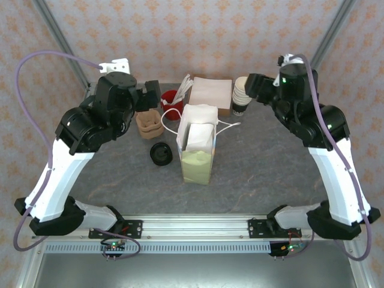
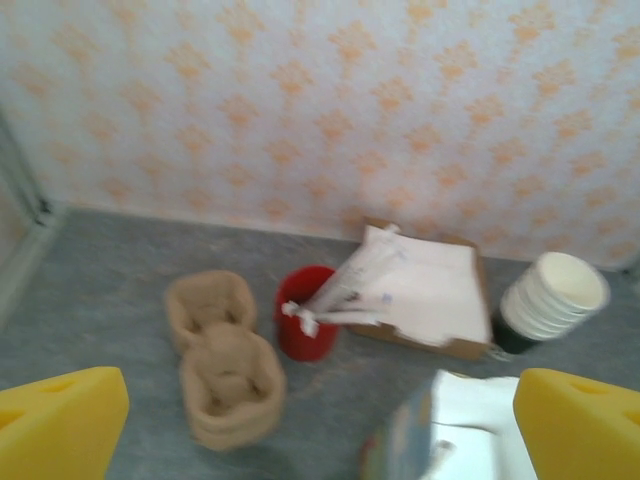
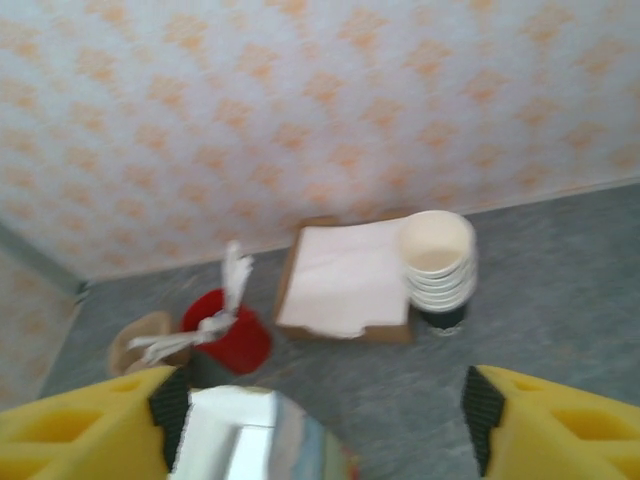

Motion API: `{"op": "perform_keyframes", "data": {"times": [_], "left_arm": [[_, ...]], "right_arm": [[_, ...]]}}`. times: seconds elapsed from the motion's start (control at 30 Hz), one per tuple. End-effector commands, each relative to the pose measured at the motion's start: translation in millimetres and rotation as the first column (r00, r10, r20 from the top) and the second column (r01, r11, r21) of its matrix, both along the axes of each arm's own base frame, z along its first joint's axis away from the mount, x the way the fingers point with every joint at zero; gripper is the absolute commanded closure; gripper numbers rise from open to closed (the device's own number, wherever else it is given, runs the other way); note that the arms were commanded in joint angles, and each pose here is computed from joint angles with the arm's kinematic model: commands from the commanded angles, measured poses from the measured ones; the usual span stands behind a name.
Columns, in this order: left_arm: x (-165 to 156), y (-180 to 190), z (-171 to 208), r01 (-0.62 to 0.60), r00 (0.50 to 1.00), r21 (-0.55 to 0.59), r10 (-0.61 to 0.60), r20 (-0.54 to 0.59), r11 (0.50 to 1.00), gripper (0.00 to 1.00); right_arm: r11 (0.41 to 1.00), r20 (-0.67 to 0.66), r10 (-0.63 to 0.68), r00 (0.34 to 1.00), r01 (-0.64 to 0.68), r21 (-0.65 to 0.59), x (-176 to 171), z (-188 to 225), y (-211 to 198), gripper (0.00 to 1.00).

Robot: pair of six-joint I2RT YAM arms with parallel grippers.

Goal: Pack the takeout coffee

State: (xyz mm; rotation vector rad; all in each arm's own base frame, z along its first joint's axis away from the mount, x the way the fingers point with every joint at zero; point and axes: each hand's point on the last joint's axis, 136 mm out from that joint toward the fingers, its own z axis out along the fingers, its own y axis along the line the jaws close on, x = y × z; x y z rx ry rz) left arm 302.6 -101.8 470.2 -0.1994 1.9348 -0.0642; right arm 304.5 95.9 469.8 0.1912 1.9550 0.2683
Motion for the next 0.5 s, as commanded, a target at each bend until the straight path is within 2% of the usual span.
{"op": "perform_keyframes", "data": {"times": [0.0, 0.1, 0.17, 0.27, 0.37, 0.47], "left_arm": [[-5, 44, 16, -0.170, 0.983, 0.160, 0.155, 0.100, 0.972, 0.00], [-6, 65, 8, -0.242, 0.969, 0.212, 0.223, 0.108, 0.947, 0.00], [-5, 73, -4, -0.260, 0.965, 0.276, 0.239, 0.109, 0.925, 0.00], [-3, 85, -23, -0.297, 0.955, 0.333, 0.277, 0.106, 0.895, 0.00], [-4, 106, -49, -0.367, 0.929, 0.351, 0.360, 0.089, 0.861, 0.00], [-6, 121, -77, -0.398, 0.913, 0.353, 0.405, 0.057, 0.847, 0.00]], "right_arm": [[0.984, 0.054, -0.166, 0.985, 0.169, -0.062, 3, -3, -44, 0.19], [0.967, 0.051, -0.240, 0.969, 0.243, -0.074, 2, -20, -69, 0.12], [0.954, 0.055, -0.278, 0.959, 0.282, -0.099, 3, -33, -81, 0.01], [0.928, 0.033, -0.352, 0.936, 0.353, -0.119, 8, -59, -100, 0.01], [0.872, -0.002, -0.475, 0.880, 0.470, -0.137, 7, -90, -127, 0.01], [0.856, 0.006, -0.496, 0.868, 0.490, -0.164, 11, -118, -136, 0.01]]}}
